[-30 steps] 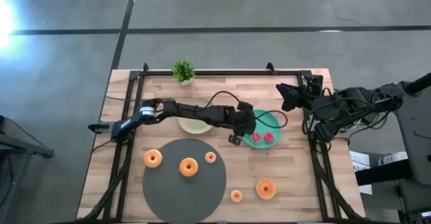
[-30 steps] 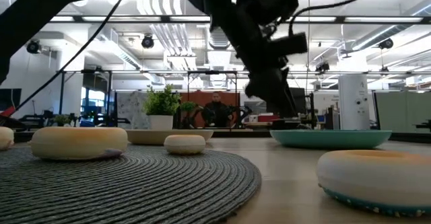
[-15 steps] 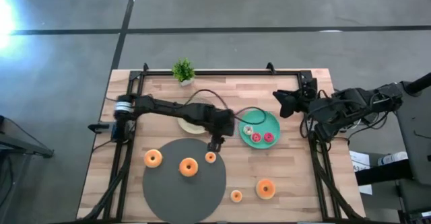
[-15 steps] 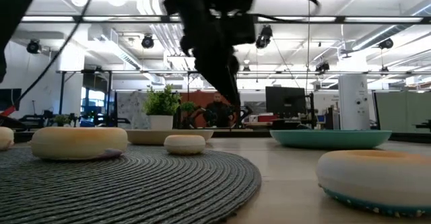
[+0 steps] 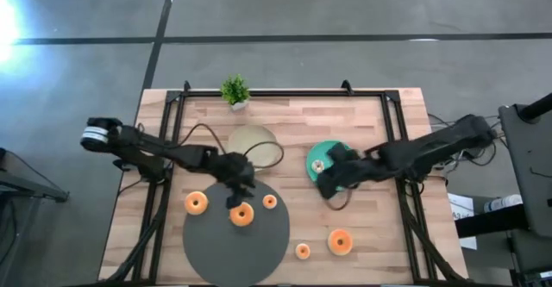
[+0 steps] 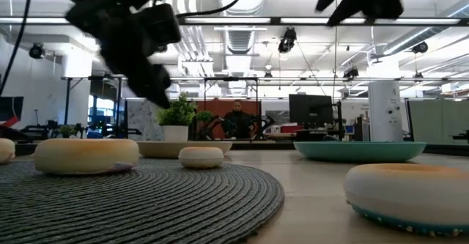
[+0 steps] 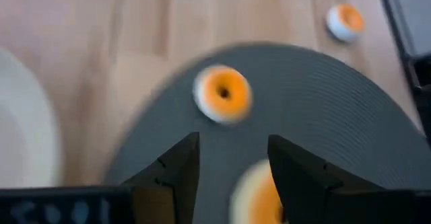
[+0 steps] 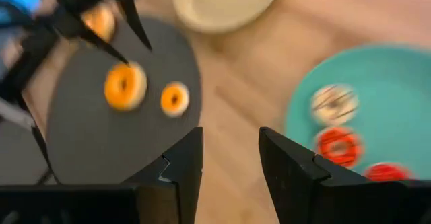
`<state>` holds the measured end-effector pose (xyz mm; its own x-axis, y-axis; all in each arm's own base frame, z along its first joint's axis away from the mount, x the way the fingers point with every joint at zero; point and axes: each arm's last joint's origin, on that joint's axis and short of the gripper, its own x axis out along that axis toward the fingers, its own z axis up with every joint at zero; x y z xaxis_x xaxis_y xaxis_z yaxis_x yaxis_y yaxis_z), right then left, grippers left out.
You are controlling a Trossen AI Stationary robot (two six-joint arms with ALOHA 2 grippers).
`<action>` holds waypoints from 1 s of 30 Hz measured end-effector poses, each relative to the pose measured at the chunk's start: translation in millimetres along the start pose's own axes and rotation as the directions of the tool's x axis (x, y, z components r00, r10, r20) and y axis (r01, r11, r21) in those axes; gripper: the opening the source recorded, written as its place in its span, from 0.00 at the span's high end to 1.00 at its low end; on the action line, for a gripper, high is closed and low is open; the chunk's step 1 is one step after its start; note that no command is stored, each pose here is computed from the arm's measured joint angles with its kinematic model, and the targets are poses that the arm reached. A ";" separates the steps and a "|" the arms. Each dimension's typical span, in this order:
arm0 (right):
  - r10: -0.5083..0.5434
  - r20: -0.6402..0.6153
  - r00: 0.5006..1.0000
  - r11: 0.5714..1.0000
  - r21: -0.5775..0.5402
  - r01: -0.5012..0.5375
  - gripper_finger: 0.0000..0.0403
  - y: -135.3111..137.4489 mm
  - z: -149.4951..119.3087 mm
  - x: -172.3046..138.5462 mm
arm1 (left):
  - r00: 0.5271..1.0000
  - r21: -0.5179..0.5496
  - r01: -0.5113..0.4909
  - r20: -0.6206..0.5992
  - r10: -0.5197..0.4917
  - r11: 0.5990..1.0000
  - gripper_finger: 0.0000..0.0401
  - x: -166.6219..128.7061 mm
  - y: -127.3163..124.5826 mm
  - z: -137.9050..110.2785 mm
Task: Pick & Place donuts
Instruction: Put the small yellow donut on the blue plate
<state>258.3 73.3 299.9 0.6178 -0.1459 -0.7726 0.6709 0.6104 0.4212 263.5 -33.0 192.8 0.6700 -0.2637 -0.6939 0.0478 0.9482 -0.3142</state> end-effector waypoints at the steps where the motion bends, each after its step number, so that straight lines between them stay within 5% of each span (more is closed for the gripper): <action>1: 0.002 -0.035 0.999 1.000 -0.004 -0.002 0.66 3.4 -1.8 12.7 | 1.000 -0.010 0.013 -0.001 -0.013 1.000 0.63 -0.7 -3.0 -3.9; 7: 0.070 -0.122 0.990 0.998 0.013 -0.069 0.66 25.0 -3.0 84.7 | 0.999 -0.079 0.032 -0.040 -0.035 0.996 0.63 -10.0 -16.8 -27.9; 10: 0.063 -0.090 0.994 0.981 -0.179 -0.078 0.68 37.8 -5.6 109.7 | 0.999 -0.096 0.018 -0.032 -0.021 0.995 0.63 -19.2 -22.4 -36.7; 15: 0.036 -0.085 0.996 0.852 -0.517 -0.076 0.72 61.3 -20.7 138.5 | 0.999 -0.114 -0.020 0.022 0.023 0.993 0.63 -37.3 -25.3 -54.8; 23: 0.057 -0.252 0.966 0.615 -0.754 -0.233 0.74 89.9 -35.5 187.4 | 0.987 -0.204 -0.079 0.122 0.106 0.976 0.63 -53.7 -18.4 -67.5; 30: -0.079 -0.215 0.973 0.540 -0.830 -0.140 0.76 103.1 -33.6 209.2 | 0.981 -0.204 -0.082 0.154 0.114 0.976 0.63 -58.4 -18.6 -66.3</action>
<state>442.9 131.9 165.7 0.4605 -0.0226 -0.8874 -0.0644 0.9962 -0.0587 174.3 -46.9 196.2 0.7770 -0.1232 -0.6173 -0.1590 0.9104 -0.3819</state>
